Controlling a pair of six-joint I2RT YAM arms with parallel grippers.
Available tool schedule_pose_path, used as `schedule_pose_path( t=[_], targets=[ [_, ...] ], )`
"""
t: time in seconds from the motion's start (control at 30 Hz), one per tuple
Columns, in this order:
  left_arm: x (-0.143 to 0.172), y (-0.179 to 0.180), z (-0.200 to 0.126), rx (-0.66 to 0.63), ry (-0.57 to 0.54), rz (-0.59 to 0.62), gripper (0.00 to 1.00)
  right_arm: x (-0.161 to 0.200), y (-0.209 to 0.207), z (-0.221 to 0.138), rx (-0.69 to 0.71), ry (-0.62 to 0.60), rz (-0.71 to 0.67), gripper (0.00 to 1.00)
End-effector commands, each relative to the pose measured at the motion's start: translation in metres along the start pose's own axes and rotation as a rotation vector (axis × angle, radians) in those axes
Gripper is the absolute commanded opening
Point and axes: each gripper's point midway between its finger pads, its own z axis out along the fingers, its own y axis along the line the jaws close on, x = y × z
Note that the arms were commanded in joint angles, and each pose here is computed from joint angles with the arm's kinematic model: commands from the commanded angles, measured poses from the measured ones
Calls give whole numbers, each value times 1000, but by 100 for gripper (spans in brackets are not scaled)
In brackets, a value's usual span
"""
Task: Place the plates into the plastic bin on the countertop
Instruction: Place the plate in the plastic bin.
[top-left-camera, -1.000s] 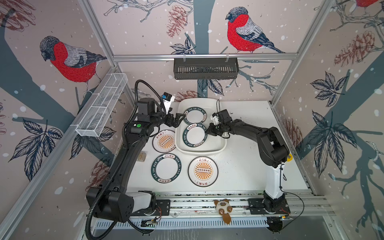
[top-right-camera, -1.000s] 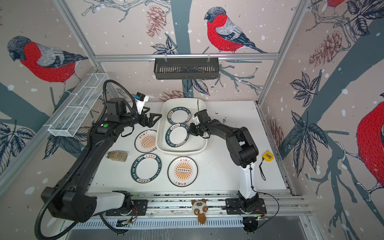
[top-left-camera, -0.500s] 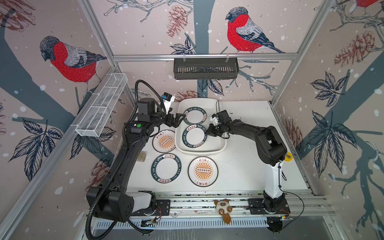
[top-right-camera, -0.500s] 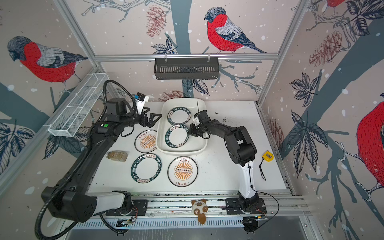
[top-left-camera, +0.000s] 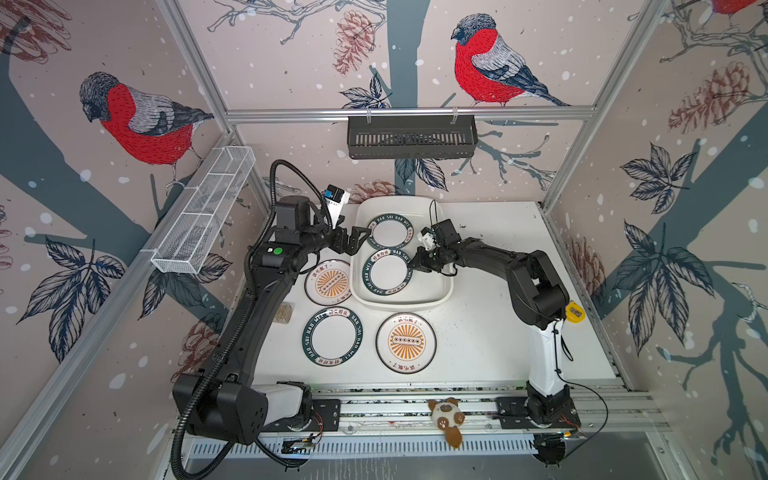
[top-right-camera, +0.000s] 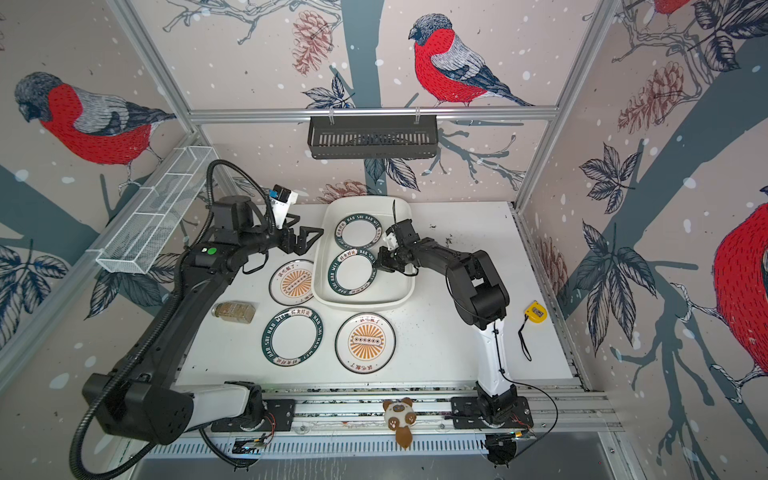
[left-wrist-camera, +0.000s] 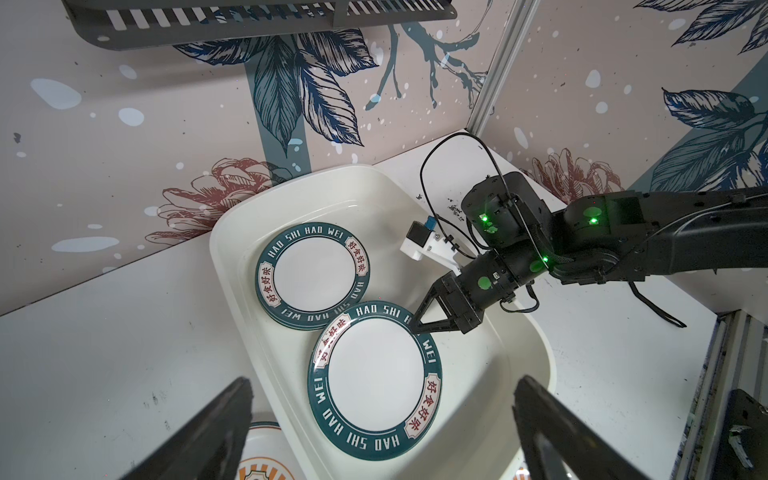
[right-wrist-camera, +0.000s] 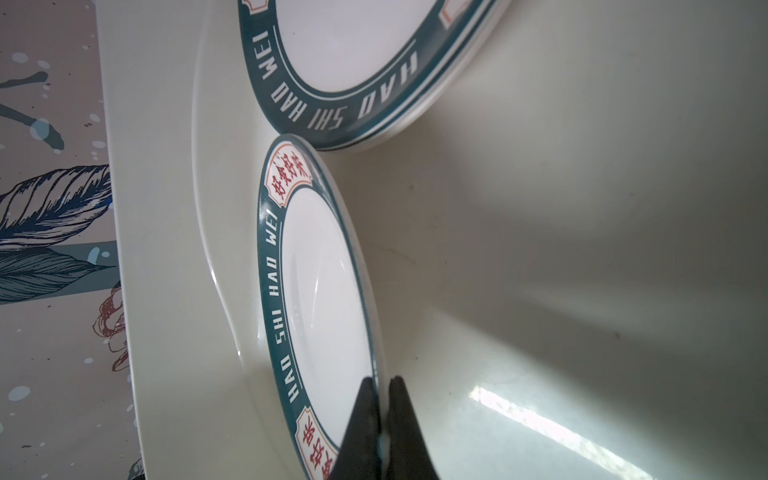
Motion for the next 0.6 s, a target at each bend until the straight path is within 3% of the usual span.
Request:
schedule_pose_path(
  t=[0.0, 0.57],
  targets=[
    [-3, -3, -2, 9, -9, 31, 97, 4, -6, 2, 12, 23, -1, 3],
    [-5, -4, -4, 11, -16, 32, 97, 3, -16, 5, 63, 53, -10, 9]
  ],
)
